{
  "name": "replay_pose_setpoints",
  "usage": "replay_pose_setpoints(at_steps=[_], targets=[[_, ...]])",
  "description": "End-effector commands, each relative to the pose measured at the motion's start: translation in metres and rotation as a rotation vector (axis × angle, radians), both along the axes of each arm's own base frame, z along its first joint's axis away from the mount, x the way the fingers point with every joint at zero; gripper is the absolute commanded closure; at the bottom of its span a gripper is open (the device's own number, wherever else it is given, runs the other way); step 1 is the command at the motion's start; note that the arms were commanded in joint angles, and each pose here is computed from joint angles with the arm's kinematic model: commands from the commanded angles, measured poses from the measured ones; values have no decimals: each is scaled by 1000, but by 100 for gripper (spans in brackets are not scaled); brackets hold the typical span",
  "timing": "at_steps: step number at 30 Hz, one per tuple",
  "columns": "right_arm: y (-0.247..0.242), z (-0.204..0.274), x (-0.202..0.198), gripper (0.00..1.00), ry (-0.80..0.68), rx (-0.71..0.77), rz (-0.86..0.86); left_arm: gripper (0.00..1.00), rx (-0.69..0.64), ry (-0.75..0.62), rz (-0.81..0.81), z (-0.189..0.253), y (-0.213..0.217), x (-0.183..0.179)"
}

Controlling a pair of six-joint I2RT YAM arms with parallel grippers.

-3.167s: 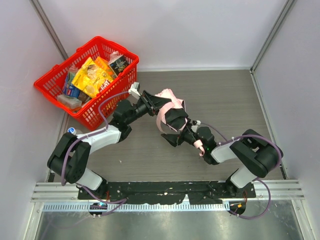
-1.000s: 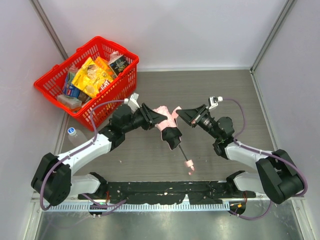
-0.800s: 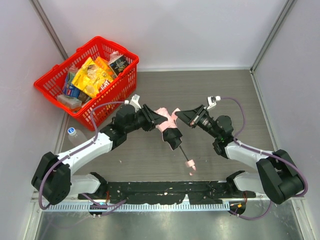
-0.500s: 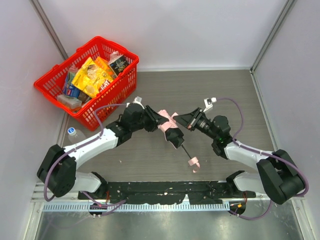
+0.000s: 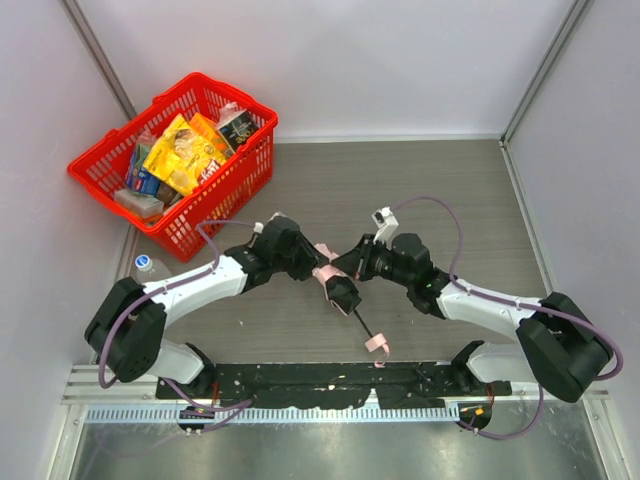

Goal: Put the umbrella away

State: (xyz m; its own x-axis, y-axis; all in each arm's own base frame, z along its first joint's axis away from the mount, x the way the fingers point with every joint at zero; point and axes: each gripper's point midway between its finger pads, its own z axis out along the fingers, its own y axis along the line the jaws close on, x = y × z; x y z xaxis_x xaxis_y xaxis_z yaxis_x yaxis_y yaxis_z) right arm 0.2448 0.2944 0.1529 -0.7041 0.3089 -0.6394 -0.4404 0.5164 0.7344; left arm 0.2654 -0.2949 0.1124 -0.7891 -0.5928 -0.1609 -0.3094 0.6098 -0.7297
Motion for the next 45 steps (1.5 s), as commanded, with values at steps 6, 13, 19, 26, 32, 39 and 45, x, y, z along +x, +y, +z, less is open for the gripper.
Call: replay_pose_setpoints(at_steps=[6,13,19,26,32,39,45], targets=[[63,104,-52,99,-371,144,287,100,147,58,95,-42,23,9],[76,97,-68,99,-357,127,302,100,112,-13,95,-34,15,21],[33,123,-35,99,-334,256,-6,100,98,-56,72,-53,15,14],[37,151,-57,99,-405,376,113,100,140,-1,103,-91,31,-2],[54,144,-76,99,-414,363,244,100,138,10,124,-96,28,3],[70,88,-65,99,-367,197,269,100,105,22,101,-94,19,2],[85,43,-59,99,-299,67,300,100,58,44,89,-102,13,-3]])
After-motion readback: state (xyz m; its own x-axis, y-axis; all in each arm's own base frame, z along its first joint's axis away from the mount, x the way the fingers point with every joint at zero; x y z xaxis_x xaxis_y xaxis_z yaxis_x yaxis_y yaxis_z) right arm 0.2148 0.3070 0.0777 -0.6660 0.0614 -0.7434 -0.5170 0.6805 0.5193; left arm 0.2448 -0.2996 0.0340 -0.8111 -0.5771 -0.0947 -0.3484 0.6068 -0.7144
